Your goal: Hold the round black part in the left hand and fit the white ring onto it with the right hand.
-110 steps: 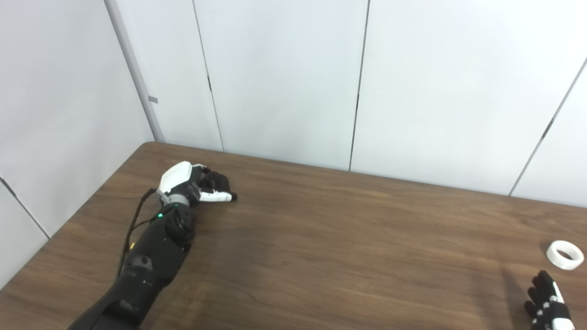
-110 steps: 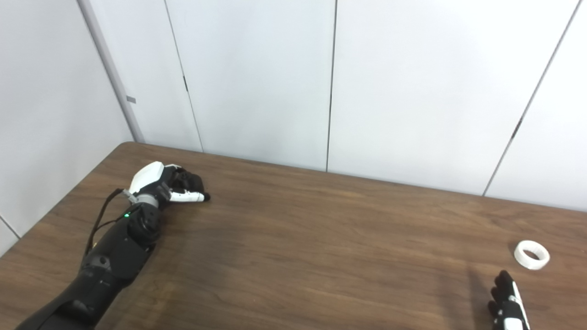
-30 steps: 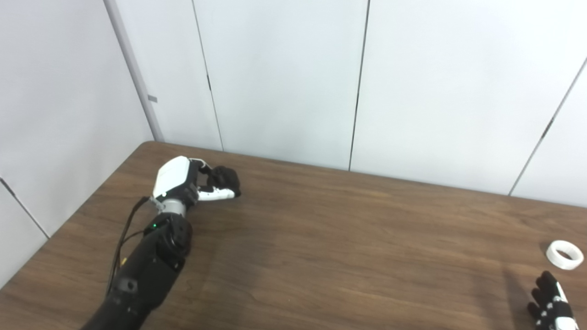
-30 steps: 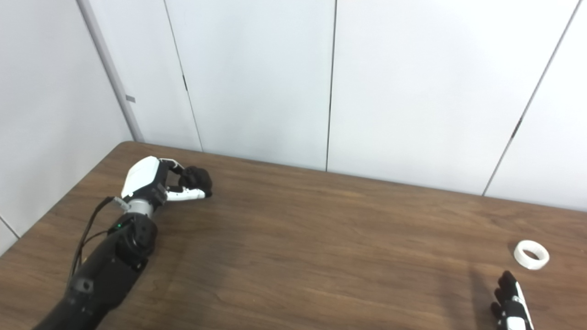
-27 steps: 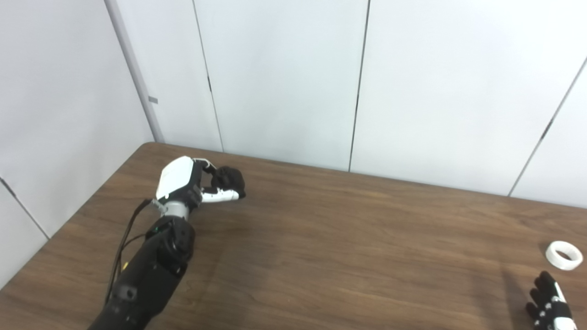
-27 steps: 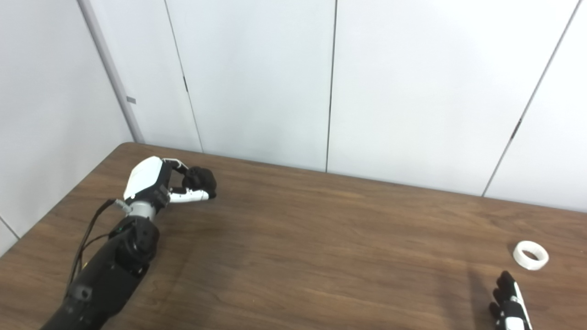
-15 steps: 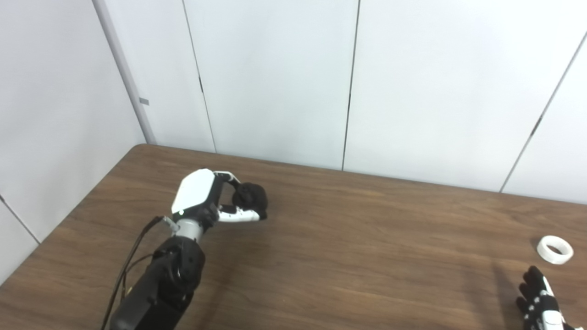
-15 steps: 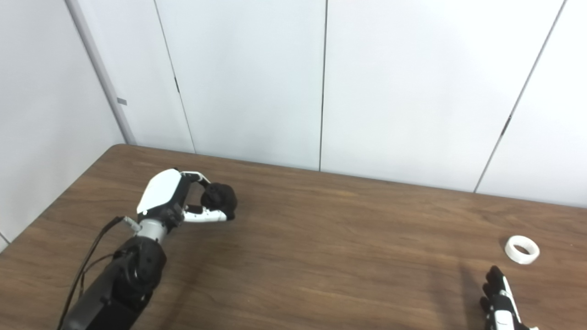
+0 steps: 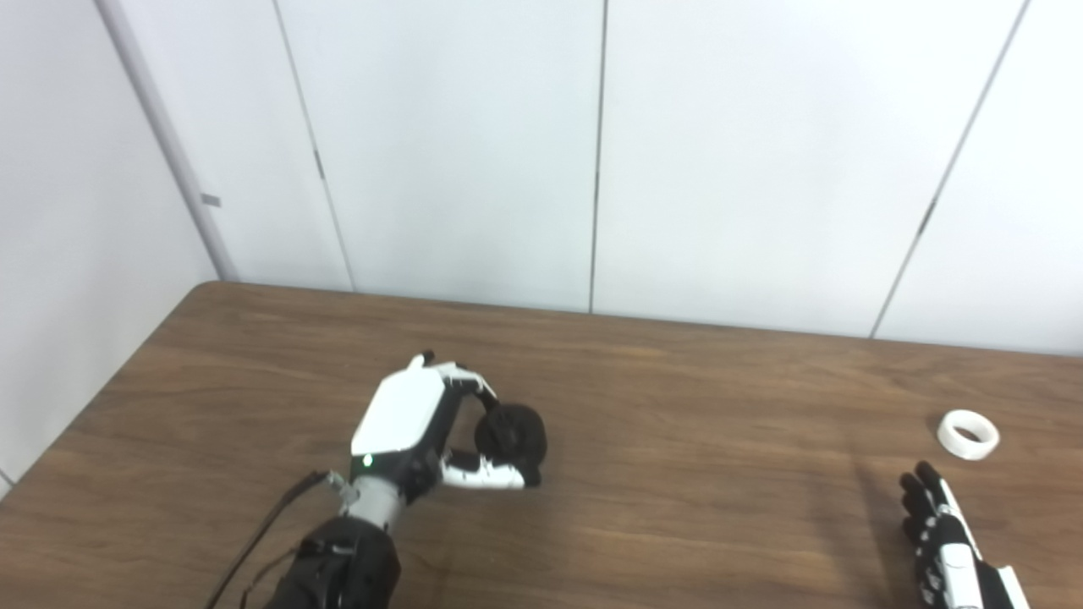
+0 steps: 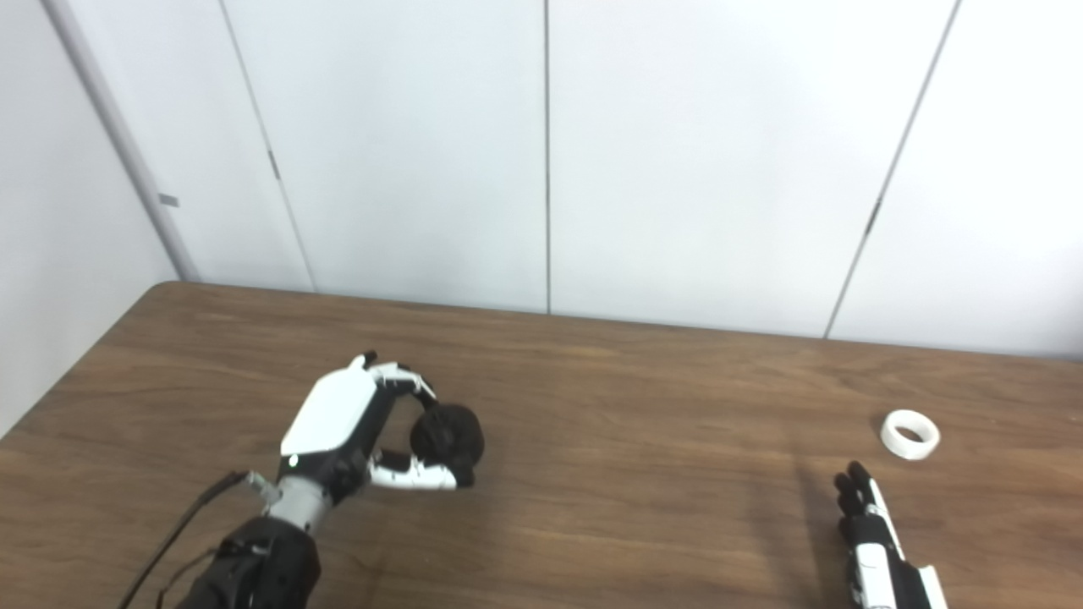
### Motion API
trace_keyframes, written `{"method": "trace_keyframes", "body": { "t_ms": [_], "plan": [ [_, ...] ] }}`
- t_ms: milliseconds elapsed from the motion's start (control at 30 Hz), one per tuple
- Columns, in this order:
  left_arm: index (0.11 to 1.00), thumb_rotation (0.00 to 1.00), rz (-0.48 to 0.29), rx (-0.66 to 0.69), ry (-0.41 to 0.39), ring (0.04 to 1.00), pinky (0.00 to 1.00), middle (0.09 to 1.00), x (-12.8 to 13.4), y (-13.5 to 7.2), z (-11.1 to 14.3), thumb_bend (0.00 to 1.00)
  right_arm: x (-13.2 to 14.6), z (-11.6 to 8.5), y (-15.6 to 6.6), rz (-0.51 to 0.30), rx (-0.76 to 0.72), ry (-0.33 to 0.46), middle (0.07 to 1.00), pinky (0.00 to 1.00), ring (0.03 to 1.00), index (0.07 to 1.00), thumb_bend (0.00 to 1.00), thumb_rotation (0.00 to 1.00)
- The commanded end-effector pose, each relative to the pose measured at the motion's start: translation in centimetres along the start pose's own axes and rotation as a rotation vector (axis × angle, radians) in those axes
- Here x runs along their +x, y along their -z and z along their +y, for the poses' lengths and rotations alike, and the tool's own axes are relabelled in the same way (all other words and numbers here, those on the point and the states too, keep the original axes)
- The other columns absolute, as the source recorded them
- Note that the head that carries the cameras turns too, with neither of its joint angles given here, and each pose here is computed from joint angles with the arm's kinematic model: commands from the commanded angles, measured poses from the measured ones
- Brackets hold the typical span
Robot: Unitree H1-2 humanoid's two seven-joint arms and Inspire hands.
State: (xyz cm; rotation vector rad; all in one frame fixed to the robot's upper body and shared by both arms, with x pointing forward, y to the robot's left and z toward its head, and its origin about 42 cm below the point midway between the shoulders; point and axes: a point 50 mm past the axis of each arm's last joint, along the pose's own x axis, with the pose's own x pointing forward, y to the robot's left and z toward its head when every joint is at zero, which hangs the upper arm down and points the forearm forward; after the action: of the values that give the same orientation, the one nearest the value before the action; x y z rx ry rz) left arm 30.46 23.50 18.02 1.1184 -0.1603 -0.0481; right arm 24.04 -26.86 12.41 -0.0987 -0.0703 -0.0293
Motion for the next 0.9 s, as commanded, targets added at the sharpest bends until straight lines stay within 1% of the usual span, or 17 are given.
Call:
{"method": "trace_keyframes", "body": {
  "t_ms": [0, 200, 300, 467, 600, 733, 867],
  "plan": [
    [0.483, 0.05, -0.099, 0.026, -0.060, 0.860, 1.00, 0.741, -0.1, -1.6, 1.3, 0.52, 0.6, 0.4, -0.8, -0.055, -0.003, -0.004, 0.957, 1.00, 0.985, 0.962, 0.52, 1.00],
    [0.483, 0.06, -0.155, 0.021, -0.028, 0.849, 1.00, 0.740, -1.6, -2.8, -0.4, 0.52, 0.8, 0.9, -1.1, -0.055, -0.023, -0.006, 0.952, 1.00, 0.992, 0.948, 0.55, 1.00],
    [0.483, 0.06, -0.168, 0.024, -0.006, 0.852, 1.00, 0.748, -2.4, -3.3, -1.0, 0.52, 0.8, 1.2, -1.5, -0.046, -0.014, -0.003, 0.948, 1.00, 0.993, 0.944, 0.55, 1.00],
    [0.483, 0.06, -0.202, 0.015, 0.022, 0.859, 1.00, 0.754, -3.5, -4.3, -1.8, 0.52, 1.0, 1.6, -2.1, -0.047, -0.051, 0.005, 0.937, 1.00, 0.990, 0.932, 0.54, 1.00],
    [0.483, 0.06, -0.220, 0.014, 0.042, 0.860, 1.00, 0.755, -4.2, -4.8, -2.5, 0.52, 1.1, 1.9, -2.8, -0.041, -0.041, 0.007, 0.936, 1.00, 0.988, 0.930, 0.55, 1.00],
    [0.483, 0.06, -0.246, 0.044, 0.056, 0.862, 1.00, 0.753, -4.9, -5.0, -3.5, 0.52, 1.2, 2.0, -3.3, -0.045, -0.056, 0.010, 0.930, 1.00, 0.973, 0.925, 0.56, 1.00],
    [0.483, 0.06, -0.254, 0.050, 0.070, 0.863, 1.00, 0.751, -5.4, -5.1, -4.4, 0.52, 1.3, 2.0, -3.8, -0.040, -0.053, 0.012, 0.932, 1.00, 0.979, 0.921, 0.59, 1.00]
  ]
}}
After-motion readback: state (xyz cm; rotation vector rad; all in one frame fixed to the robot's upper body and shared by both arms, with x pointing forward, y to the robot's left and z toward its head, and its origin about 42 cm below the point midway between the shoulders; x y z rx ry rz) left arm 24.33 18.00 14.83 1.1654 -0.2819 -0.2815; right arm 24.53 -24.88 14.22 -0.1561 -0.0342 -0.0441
